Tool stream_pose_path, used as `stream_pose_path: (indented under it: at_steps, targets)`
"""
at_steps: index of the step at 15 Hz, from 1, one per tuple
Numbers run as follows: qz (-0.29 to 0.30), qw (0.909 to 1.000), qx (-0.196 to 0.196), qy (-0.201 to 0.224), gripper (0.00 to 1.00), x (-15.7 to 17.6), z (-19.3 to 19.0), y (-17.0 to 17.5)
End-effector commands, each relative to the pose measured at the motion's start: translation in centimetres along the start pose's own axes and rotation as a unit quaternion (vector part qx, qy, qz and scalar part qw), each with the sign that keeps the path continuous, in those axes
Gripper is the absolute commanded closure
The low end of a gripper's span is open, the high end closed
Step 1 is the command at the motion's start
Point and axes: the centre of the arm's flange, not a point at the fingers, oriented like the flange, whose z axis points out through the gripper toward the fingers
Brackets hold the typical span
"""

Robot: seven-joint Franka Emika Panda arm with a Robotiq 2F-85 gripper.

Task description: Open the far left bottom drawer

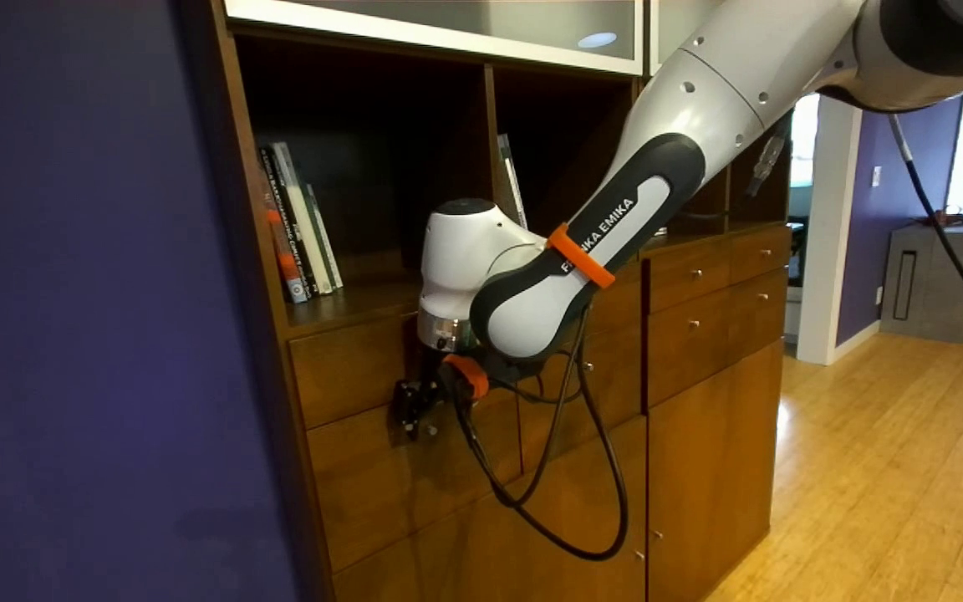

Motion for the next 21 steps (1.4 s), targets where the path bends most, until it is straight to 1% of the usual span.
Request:
stream_pose_path:
  at_steps: [1,6,7,11,12,13,14,16,21]
  targets:
    - [0.009,0.9996,-0.003,0.026,0.27,0.9,1.0,-1.1]
    - [0.008,0.9996,0.001,0.027,0.62,0.8,1.1,-1.6]
    - [0.008,0.9996,0.001,0.026,0.71,0.7,1.1,-1.7]
    - [0.004,0.9996,0.001,0.026,0.97,0.6,0.8,-1.9]
    - [0.005,0.9996,0.000,0.027,1.00,0.6,0.6,-1.7]
    - [0.005,0.9997,-0.003,0.026,1.00,0.5,0.4,-1.6]
    - [0.005,0.9998,-0.004,0.020,0.97,0.3,0.2,-1.6]
    - [0.009,1.0000,0.001,0.001,0.96,-0.6,-0.3,-1.8]
    - [0.005,0.9995,0.002,-0.031,0.96,-4.5,-1.3,-2.5]
